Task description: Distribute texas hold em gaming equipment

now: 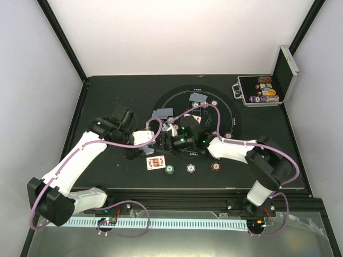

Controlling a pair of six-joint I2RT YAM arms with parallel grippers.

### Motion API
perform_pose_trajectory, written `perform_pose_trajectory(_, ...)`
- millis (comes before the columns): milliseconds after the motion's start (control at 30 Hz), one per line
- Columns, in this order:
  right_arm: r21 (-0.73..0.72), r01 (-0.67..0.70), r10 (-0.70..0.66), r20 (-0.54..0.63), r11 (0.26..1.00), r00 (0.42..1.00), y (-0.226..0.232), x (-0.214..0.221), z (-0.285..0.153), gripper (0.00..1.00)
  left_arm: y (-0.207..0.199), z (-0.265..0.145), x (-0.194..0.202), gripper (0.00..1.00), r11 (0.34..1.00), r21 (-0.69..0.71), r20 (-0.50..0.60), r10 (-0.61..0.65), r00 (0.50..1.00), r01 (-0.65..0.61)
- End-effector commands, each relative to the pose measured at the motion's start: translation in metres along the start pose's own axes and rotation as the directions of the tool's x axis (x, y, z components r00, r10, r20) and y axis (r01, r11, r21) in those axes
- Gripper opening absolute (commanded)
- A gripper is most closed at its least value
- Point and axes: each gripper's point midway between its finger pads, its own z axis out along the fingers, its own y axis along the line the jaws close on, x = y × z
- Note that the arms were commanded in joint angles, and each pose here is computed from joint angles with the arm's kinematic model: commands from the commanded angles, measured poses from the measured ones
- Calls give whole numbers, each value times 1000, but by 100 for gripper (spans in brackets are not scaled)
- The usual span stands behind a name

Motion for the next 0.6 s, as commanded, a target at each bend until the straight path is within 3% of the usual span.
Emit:
perform_pose_trajectory(0, -109, 1, -4, -27, 994, 1000, 28, 0, 16, 80, 4, -10, -11, 2, 1000, -20, 39, 5, 999, -5)
perform_pose_trajectory(567, -92, -88, 83, -52, 992, 995, -5, -1, 37, 71, 4, -8, -8, 2, 1000, -26, 30, 6, 1000, -6)
